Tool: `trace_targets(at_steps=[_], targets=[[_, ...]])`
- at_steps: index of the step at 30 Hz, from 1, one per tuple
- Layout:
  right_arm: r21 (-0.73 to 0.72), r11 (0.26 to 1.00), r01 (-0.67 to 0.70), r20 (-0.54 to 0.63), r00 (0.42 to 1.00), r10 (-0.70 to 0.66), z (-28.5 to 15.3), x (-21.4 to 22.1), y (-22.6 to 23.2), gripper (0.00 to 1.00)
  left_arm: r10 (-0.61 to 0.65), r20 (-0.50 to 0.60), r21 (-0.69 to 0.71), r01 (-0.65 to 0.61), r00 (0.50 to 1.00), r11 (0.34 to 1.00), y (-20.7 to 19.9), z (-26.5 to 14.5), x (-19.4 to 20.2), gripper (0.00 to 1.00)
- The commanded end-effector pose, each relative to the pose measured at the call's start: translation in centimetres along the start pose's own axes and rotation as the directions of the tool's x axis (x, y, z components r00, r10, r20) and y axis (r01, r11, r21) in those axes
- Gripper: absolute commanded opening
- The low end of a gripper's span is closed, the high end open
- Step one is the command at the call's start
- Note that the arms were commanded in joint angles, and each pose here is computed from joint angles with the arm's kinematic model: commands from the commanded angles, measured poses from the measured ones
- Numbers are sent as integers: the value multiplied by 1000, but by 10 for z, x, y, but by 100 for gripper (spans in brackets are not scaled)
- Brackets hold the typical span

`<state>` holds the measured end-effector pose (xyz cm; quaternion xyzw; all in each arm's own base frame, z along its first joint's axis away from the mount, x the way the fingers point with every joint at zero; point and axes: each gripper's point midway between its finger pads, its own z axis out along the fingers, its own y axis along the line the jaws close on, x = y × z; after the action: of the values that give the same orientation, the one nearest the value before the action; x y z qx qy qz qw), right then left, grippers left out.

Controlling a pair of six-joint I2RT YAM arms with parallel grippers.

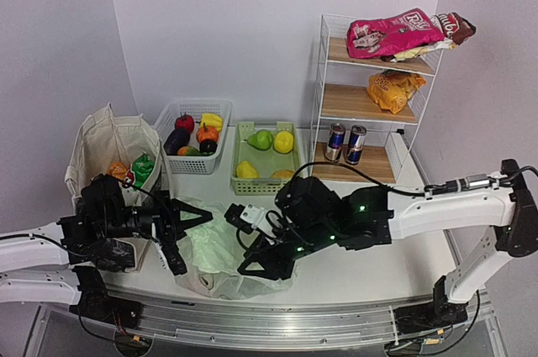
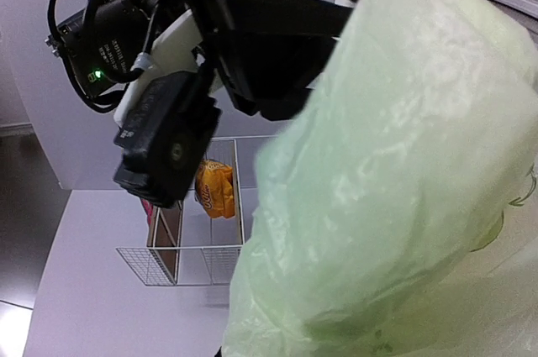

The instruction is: Place the mixed food into the grocery bags and tie them

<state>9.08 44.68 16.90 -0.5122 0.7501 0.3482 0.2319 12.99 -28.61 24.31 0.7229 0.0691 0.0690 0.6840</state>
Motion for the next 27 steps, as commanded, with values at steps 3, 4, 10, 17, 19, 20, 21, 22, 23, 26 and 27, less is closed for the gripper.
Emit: trace_targets(at_steps=[3, 4, 10, 17, 19, 20, 21, 22, 23, 26, 27], targets=[[4, 999, 47, 198, 979, -47, -53, -55, 6, 32, 54, 67, -12, -54, 996, 998, -5, -8, -16, 0], [21, 999, 50, 209, 977, -53, -54, -60, 4, 30, 57, 74, -9, -57, 996, 998, -7, -9, -17, 0], [57, 997, 45, 245, 968, -58, -45, -86, -10, 51, 58, 94, 1, -59, 994, 998, -10, -9, -20, 0], [-39, 999, 38, 177, 984, -30, -6, -79, -4, 58, 57, 91, -2, -57, 994, 998, -9, -11, -21, 0], [-55, 998, 40, 173, 985, -30, -1, -81, -2, 45, 57, 92, -2, -57, 994, 998, -9, -12, -22, 0], [-62, 997, 36, 168, 985, -26, 1, -81, -1, 33, 57, 91, -2, -57, 994, 998, -9, -12, -22, 0], [-68, 997, 27, 162, 987, -16, 3, -79, -1, 22, 56, 86, -1, -56, 995, 998, -9, -13, -21, 0], [-72, 997, 19, 157, 988, -7, 4, -77, -1, 15, 56, 81, -1, -56, 995, 998, -9, -13, -20, 0], [-71, 997, 9, 151, 989, 2, 3, -73, -2, 7, 54, 71, 1, -54, 996, 999, -9, -13, -19, 0], [-59, 998, -30, 148, 988, 39, -5, -64, -3, 0, 44, 35, 17, -45, 998, 999, -12, -14, -13, 0], [-56, 998, -39, 145, 988, 47, -8, -60, -2, 0, 43, 24, 21, -43, 999, 999, -14, -15, -12, 0]])
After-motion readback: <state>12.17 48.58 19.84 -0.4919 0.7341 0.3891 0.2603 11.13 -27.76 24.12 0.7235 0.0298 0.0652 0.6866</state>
